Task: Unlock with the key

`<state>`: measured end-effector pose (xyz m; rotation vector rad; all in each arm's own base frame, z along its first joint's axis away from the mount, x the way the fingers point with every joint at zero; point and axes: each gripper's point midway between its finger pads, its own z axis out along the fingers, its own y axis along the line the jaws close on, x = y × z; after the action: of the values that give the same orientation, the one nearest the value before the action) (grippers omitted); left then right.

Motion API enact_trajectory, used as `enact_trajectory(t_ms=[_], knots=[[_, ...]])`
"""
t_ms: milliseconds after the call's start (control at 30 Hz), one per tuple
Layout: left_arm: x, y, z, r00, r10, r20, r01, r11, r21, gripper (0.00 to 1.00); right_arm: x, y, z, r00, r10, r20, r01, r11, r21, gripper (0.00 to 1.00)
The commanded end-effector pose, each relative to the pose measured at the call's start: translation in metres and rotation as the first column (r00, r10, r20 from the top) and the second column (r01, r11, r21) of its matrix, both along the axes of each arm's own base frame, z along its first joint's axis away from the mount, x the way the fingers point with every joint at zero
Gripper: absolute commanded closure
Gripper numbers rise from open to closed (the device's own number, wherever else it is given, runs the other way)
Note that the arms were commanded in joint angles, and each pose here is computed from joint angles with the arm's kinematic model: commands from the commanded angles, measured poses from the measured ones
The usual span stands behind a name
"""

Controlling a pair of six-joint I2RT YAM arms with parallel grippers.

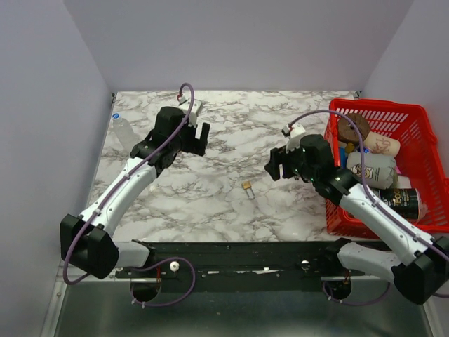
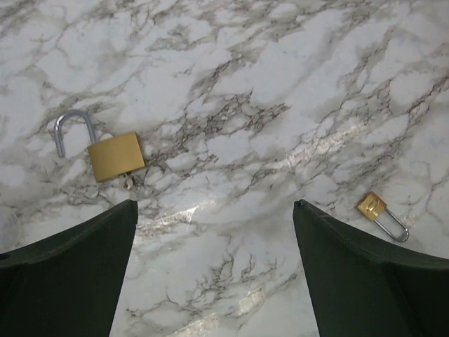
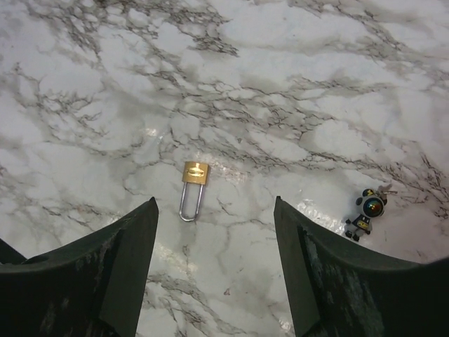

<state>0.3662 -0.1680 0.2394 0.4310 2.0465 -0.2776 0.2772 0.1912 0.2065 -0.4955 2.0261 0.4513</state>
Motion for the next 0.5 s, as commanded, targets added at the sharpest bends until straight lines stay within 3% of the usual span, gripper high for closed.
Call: enact_trajectory(t_ms=[0, 167, 467], knots=[[-0.019, 0.000, -0.022, 0.998, -0.011, -0.067, 0.008, 0.999, -0.051, 0.01, 0.014, -0.023, -0.040, 0.982, -0.099, -0.159, 0.076, 0.987, -0.143, 0.26], [-0.025, -0.013, -0.018, 0.994, -0.049, -0.094, 0.037, 0.992, -0.124, 0.01, 0.046, -0.041, -0.068, 0.944, -0.217, -0.249, 0.167, 0.964, -0.206, 0.27], [-0.037, -0.018, -0.005, 0.996, -0.067, -0.066, 0.056, 0.985, -0.165, 0.01, 0.075, -0.098, -0.105, 0.862, -0.418, -0.288, 0.309, 0.882, -0.357, 0.29]])
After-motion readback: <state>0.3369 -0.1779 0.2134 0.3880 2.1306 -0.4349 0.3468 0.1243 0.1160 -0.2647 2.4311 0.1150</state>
